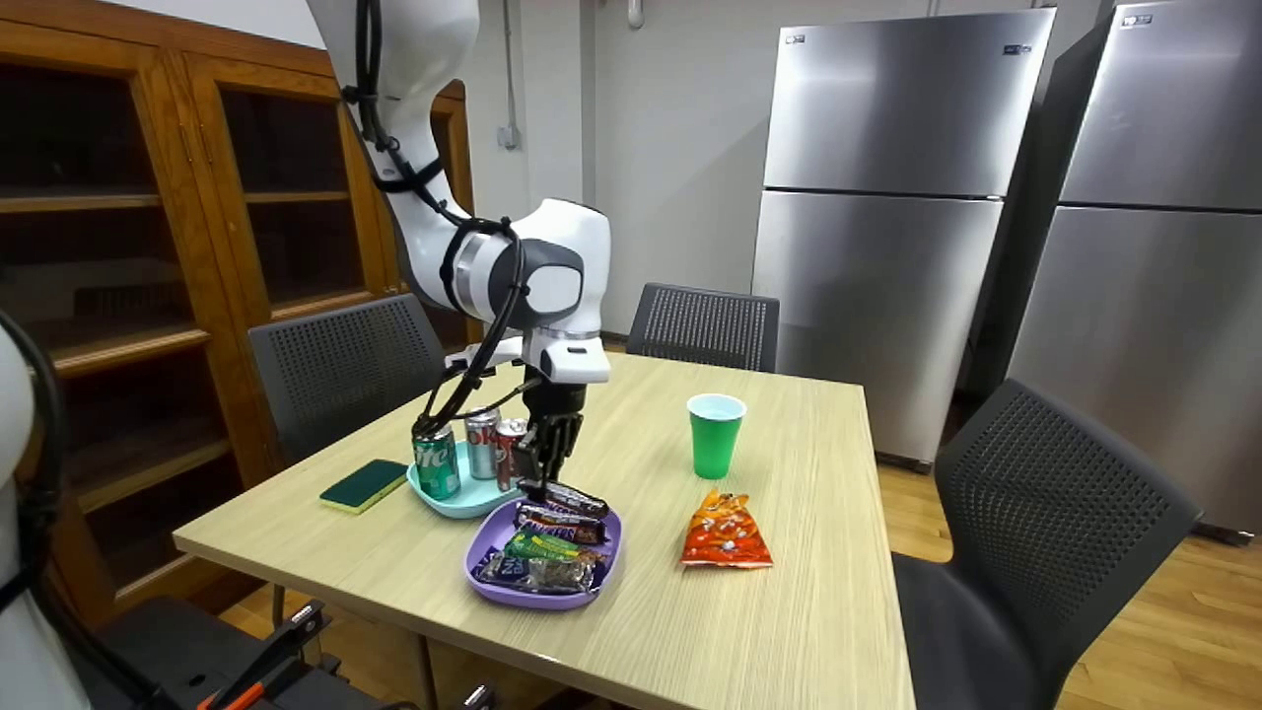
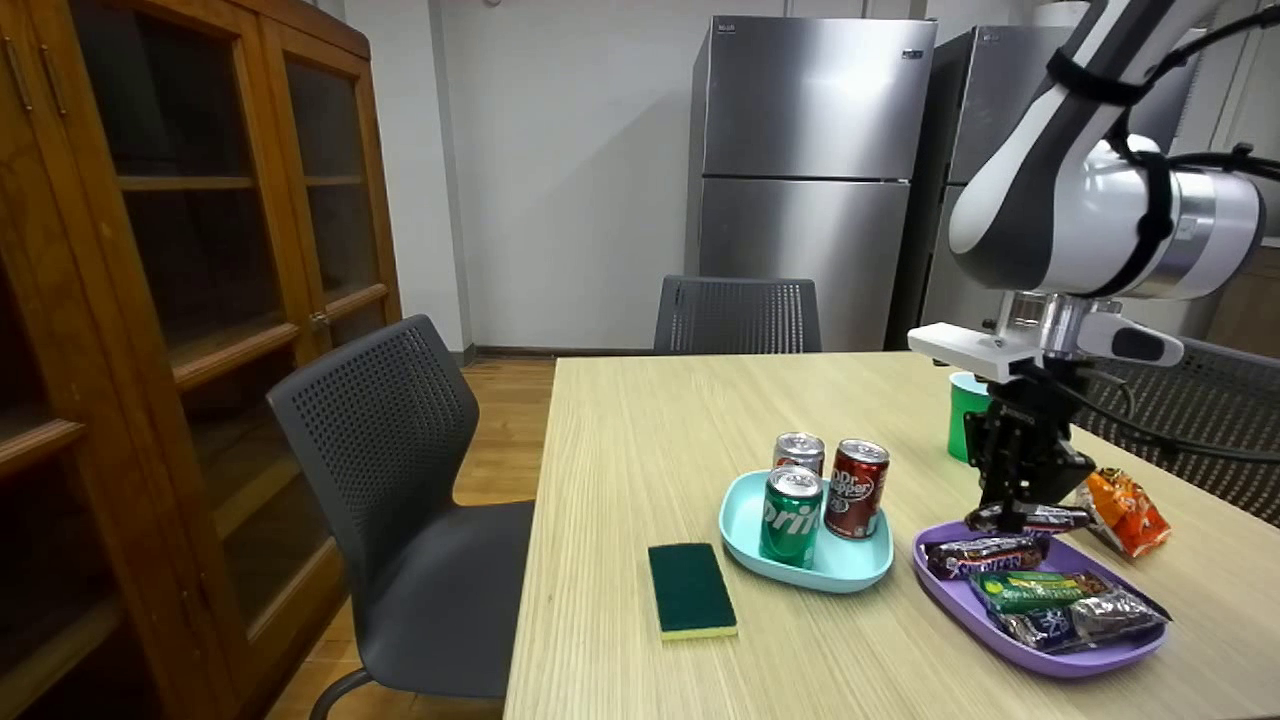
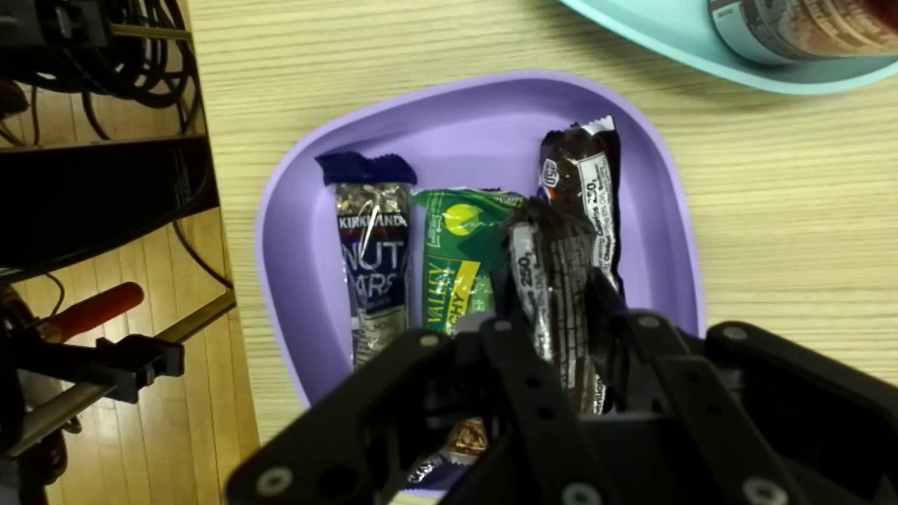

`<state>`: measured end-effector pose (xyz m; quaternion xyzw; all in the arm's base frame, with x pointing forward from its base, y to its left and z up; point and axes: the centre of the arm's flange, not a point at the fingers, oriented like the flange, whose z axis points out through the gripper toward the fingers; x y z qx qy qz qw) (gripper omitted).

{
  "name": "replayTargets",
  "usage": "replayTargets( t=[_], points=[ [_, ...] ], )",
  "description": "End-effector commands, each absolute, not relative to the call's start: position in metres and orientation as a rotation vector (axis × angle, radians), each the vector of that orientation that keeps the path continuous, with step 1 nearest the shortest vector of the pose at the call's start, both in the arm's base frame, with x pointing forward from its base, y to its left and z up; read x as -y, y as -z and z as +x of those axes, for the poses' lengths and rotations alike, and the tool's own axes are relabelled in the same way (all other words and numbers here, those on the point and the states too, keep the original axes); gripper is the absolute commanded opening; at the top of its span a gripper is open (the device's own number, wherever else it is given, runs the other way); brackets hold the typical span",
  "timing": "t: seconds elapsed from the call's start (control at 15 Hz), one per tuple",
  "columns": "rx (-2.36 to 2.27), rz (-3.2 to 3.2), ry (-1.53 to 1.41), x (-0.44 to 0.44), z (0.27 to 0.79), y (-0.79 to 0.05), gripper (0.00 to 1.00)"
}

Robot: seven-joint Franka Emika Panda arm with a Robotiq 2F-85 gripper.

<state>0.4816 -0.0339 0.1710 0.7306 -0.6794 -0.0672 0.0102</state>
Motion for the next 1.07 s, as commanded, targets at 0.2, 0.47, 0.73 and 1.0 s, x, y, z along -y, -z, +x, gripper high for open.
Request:
replayTargets(
  t=[0.2,0.47,0.73,1.0],
  points=[
    [2.137,2.266,0.195,0.036,0.465,-0.156,0.06],
    [2.136,2.260,0.211,0.035,0.459,-0.156,0.52],
    [2.137,2.281,0.186,0.035,0.453,-0.170,0.80],
    [2.133,2.302,0.146,0.034,0.445,-0.190,1.00]
  ],
)
